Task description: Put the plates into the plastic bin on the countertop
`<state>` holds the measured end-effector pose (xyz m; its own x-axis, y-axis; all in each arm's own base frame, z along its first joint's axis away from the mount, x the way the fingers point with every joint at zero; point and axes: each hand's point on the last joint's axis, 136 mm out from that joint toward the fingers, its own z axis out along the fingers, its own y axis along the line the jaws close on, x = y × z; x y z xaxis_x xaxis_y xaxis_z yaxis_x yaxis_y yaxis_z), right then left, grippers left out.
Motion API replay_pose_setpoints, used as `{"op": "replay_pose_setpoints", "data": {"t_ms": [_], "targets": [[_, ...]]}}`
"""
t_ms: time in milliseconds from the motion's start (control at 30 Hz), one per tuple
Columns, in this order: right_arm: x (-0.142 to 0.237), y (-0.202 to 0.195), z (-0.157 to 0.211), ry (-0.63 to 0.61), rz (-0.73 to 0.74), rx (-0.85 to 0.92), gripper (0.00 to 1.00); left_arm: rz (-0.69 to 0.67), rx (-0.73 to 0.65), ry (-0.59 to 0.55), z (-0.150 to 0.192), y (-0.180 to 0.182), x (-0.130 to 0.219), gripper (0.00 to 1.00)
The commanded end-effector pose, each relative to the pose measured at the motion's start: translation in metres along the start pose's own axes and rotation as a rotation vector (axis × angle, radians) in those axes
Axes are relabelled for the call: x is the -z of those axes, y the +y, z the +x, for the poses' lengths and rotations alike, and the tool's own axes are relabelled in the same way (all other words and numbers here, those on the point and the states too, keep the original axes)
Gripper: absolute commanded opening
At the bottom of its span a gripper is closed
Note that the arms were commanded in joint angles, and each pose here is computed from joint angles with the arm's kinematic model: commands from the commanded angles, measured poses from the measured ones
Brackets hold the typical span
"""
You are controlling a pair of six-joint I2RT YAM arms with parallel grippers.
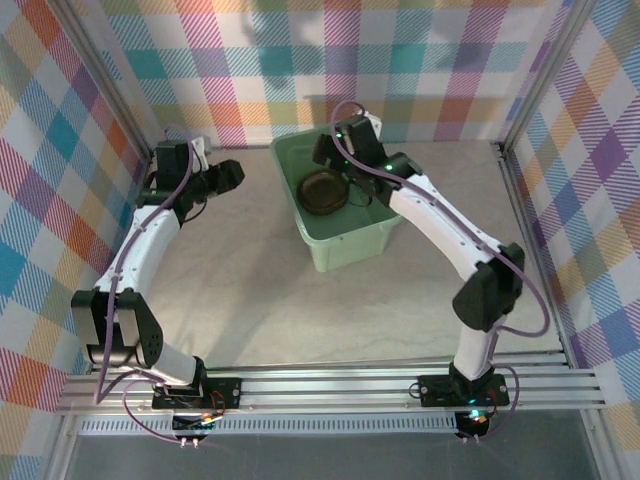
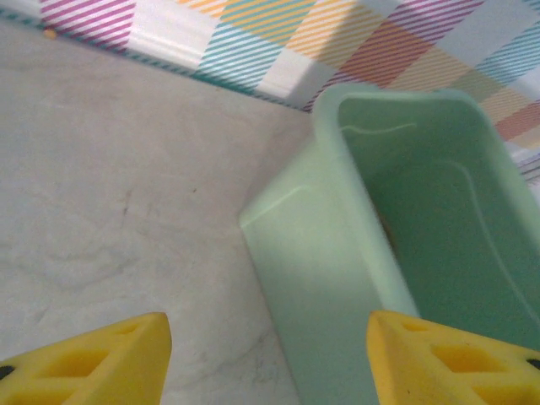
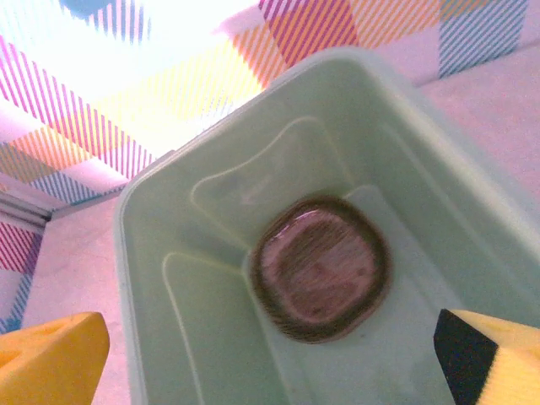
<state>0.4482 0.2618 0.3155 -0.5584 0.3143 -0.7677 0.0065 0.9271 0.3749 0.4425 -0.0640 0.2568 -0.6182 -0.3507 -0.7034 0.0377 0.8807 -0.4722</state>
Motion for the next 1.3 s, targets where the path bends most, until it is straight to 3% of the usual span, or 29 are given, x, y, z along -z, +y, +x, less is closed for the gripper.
{"op": "replay_pose_setpoints", "data": {"t_ms": [0,133,267,433,500,600,767,933,1000,1167,1267], "targets": [[0.028,-0.041,-0.028,-0.076,0.043,0.147,0.99,-0.066,-0.045,-0.094,-0.004,0.012,0.017,0.62],[0.057,-0.131,-0.02,-0.108,0.159,0.097,0.99,-0.181,-0.079,-0.138,0.019,0.041,0.029,0.62],[0.076,-0.222,0.011,-0.194,0.358,0.106,0.99,-0.291,-0.108,-0.184,0.038,0.07,0.033,0.65],[0.061,-0.276,0.081,-0.085,0.476,0.202,0.99,-0.411,-0.123,-0.193,0.063,0.101,0.026,0.69],[0.053,-0.291,0.105,-0.077,0.502,0.155,0.99,-0.451,-0.14,-0.207,0.071,0.111,0.023,0.81],[0.043,-0.3,0.109,-0.145,0.489,0.114,0.99,-0.483,-0.192,-0.243,0.079,0.12,0.013,1.0],[0.027,-0.291,0.088,-0.253,0.379,0.146,0.99,-0.465,-0.308,-0.272,0.091,0.121,-0.015,1.0],[0.005,-0.284,0.087,-0.151,0.302,0.235,0.99,-0.397,-0.357,-0.254,0.116,0.123,-0.038,1.0],[0.007,-0.297,0.095,-0.101,0.374,0.3,0.99,-0.418,-0.342,-0.266,0.118,0.129,-0.038,1.0],[0.016,-0.326,0.111,-0.241,0.327,0.271,0.99,-0.403,-0.33,-0.281,0.12,0.131,-0.037,1.0],[0.006,-0.31,0.105,-0.301,0.221,0.313,0.99,-0.382,-0.334,-0.311,0.127,0.132,-0.037,1.0]]}}
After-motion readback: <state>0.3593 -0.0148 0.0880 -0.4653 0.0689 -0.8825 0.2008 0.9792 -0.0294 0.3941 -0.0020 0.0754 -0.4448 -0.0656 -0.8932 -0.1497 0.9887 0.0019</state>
